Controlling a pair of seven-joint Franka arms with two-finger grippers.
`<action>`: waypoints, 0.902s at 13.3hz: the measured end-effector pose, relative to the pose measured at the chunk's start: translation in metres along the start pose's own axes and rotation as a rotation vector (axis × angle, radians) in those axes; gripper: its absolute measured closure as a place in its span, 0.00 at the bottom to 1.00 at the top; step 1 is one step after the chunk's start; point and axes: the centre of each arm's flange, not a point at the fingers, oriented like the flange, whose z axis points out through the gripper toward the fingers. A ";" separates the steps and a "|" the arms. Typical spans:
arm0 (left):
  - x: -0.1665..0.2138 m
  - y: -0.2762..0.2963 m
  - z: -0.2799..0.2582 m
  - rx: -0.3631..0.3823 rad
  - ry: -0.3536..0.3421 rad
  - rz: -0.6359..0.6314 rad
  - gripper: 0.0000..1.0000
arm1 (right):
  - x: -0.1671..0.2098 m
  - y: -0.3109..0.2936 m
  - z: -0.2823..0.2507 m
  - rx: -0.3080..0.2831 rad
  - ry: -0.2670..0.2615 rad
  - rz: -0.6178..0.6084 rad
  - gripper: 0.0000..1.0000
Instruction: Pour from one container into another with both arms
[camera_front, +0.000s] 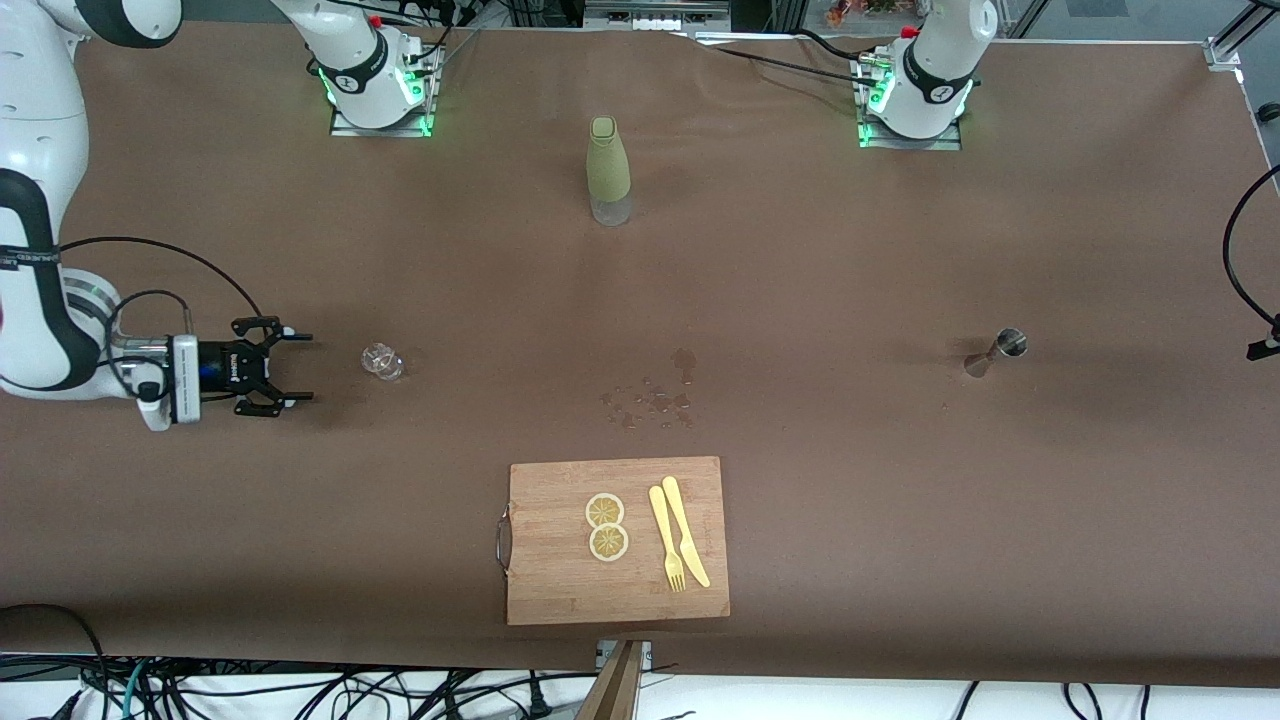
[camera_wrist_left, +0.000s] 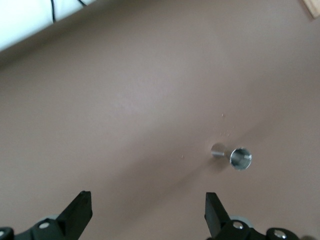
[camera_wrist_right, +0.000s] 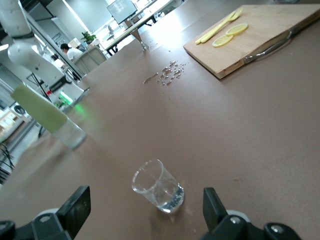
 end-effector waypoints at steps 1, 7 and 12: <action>0.011 0.017 -0.015 0.018 0.011 -0.080 0.00 | 0.012 -0.003 -0.008 0.009 -0.022 0.070 0.00; 0.085 0.169 -0.064 0.058 -0.002 -0.536 0.00 | 0.113 -0.069 -0.070 -0.156 -0.273 0.471 0.00; 0.097 0.239 -0.066 0.041 -0.049 -0.629 0.00 | 0.220 -0.161 -0.066 -0.475 -0.539 0.703 0.00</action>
